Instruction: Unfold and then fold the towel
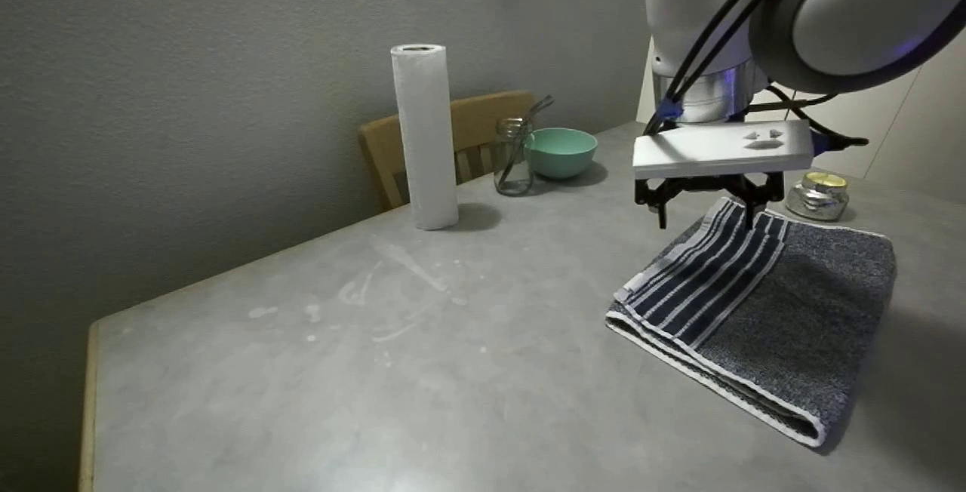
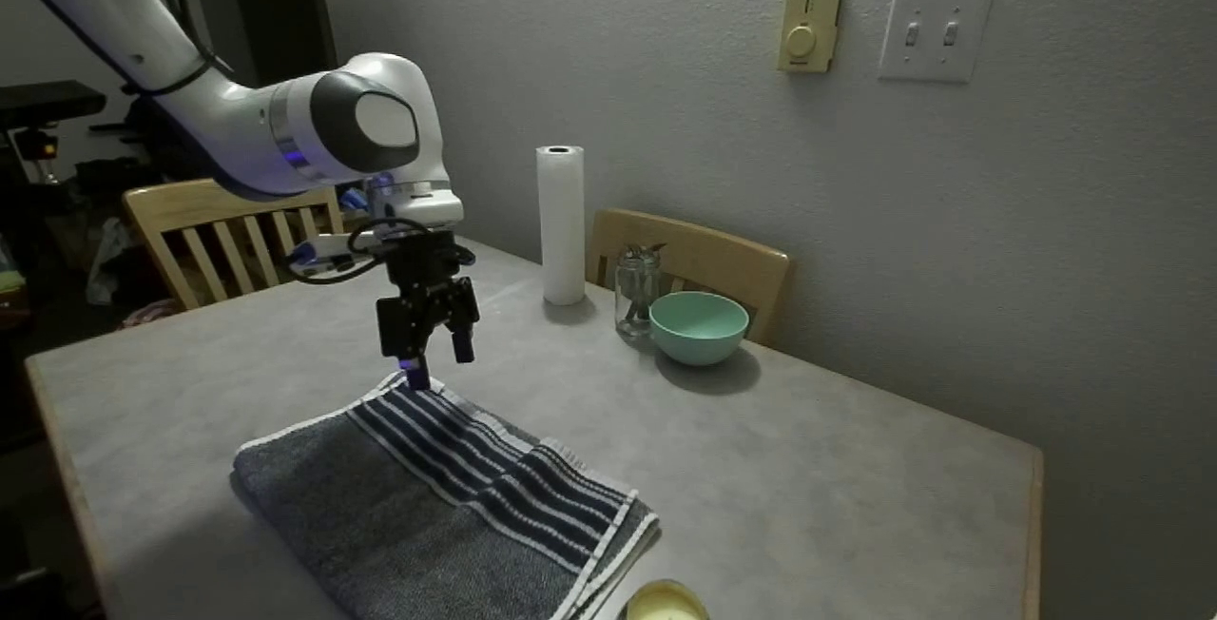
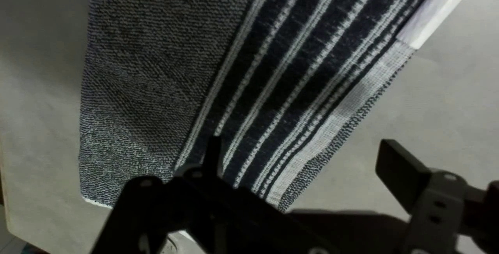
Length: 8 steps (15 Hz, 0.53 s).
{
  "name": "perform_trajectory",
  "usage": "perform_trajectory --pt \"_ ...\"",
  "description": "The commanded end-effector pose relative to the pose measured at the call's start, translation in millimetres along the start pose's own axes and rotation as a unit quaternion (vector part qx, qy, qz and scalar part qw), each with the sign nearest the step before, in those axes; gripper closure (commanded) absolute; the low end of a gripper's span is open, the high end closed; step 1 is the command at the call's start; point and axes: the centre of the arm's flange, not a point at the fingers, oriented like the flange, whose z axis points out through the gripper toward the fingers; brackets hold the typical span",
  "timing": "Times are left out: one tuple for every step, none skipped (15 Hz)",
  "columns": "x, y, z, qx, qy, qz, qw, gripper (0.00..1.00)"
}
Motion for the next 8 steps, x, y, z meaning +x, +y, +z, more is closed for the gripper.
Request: perform_trajectory --pt "-1 -3 -3 -0.005 0.004 0.000 1.0000 0.00" --pt "-3 -8 -2 -0.010 0.005 0.001 0.9999 0.00" --pt "-8 -16 -1 -0.012 0.006 0.001 0.9999 0.00" --pt "-15 -26 -3 -0.013 0.005 -0.005 0.9999 0.00" --pt "-22 -35 -2 -0.012 0.005 -0.011 0.9999 0.00" --pt "-29 -44 -3 -0.010 0.006 -0.018 0.9998 0.00" --pt "-38 -52 -4 -0.013 0.009 -0.030 0.9994 0.00" --pt "-45 -59 -3 -0.010 0.011 -0.047 0.9988 0.00"
